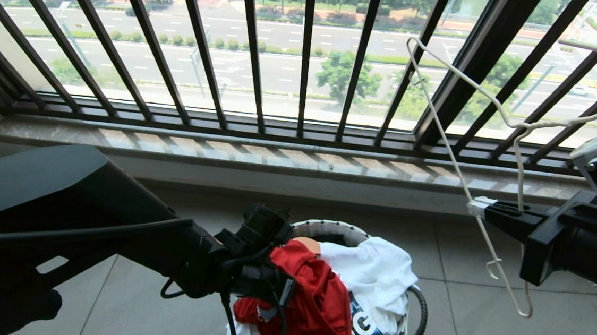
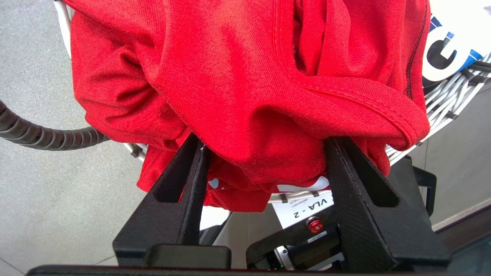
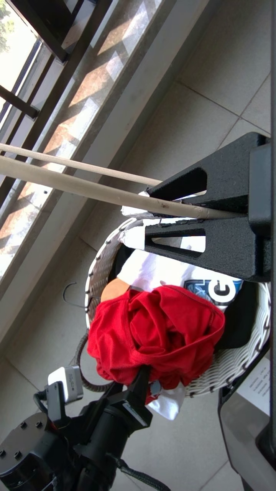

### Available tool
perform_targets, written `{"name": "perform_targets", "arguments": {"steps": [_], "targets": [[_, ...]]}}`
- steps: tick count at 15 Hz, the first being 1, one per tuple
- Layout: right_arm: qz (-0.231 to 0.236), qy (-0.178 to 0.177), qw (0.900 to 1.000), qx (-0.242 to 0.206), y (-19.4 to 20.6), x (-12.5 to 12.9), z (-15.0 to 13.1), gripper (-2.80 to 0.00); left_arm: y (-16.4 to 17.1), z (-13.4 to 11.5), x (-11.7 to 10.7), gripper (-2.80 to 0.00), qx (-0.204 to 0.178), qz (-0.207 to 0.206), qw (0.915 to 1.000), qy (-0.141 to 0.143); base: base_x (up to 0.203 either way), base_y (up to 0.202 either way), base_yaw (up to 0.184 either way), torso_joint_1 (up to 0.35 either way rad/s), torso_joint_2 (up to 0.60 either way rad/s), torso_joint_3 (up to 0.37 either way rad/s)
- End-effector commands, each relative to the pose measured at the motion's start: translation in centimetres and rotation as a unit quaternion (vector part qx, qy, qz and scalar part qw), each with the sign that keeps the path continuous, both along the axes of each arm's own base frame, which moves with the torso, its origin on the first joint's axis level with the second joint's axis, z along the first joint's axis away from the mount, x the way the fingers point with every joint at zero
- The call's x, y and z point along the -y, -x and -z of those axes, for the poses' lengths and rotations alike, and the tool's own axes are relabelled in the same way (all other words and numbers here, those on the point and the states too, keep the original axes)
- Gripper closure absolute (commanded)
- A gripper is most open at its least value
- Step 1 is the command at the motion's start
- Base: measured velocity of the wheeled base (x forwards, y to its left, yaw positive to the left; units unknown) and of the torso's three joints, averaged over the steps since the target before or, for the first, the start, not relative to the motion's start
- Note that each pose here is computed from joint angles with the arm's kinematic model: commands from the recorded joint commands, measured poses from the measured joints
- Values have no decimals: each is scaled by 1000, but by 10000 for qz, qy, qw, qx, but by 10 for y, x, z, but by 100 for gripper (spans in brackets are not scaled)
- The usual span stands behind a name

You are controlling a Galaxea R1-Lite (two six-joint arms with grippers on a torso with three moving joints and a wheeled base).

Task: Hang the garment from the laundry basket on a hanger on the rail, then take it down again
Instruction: Pick up clothes from the basket

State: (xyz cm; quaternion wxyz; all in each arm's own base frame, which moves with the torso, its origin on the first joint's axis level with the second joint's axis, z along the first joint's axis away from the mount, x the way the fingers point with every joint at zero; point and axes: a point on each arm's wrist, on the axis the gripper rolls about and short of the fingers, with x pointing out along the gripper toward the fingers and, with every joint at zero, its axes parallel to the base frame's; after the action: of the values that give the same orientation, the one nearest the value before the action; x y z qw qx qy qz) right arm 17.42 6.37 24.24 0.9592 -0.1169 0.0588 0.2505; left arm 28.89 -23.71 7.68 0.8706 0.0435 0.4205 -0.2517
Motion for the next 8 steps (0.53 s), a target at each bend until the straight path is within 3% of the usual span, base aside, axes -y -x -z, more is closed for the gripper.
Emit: {"name": "perform_targets", "arguments": {"steps": [1, 5, 8], "targets": [[-7, 4, 10000, 9, 0, 0, 0, 0, 3, -11, -4, 0, 157, -65, 9999, 0, 0, 0, 0, 0, 0, 0], [1, 2, 10000, 19, 0, 0, -1, 0, 8, -6, -17, 0, 448, 198, 9957, -792, 0, 0, 0, 0, 0, 0], [1, -2, 10000, 31, 0, 0, -1, 0, 18, -12, -34, 0, 217, 315, 9856, -1647, 0, 0, 0, 0, 0, 0]]}}
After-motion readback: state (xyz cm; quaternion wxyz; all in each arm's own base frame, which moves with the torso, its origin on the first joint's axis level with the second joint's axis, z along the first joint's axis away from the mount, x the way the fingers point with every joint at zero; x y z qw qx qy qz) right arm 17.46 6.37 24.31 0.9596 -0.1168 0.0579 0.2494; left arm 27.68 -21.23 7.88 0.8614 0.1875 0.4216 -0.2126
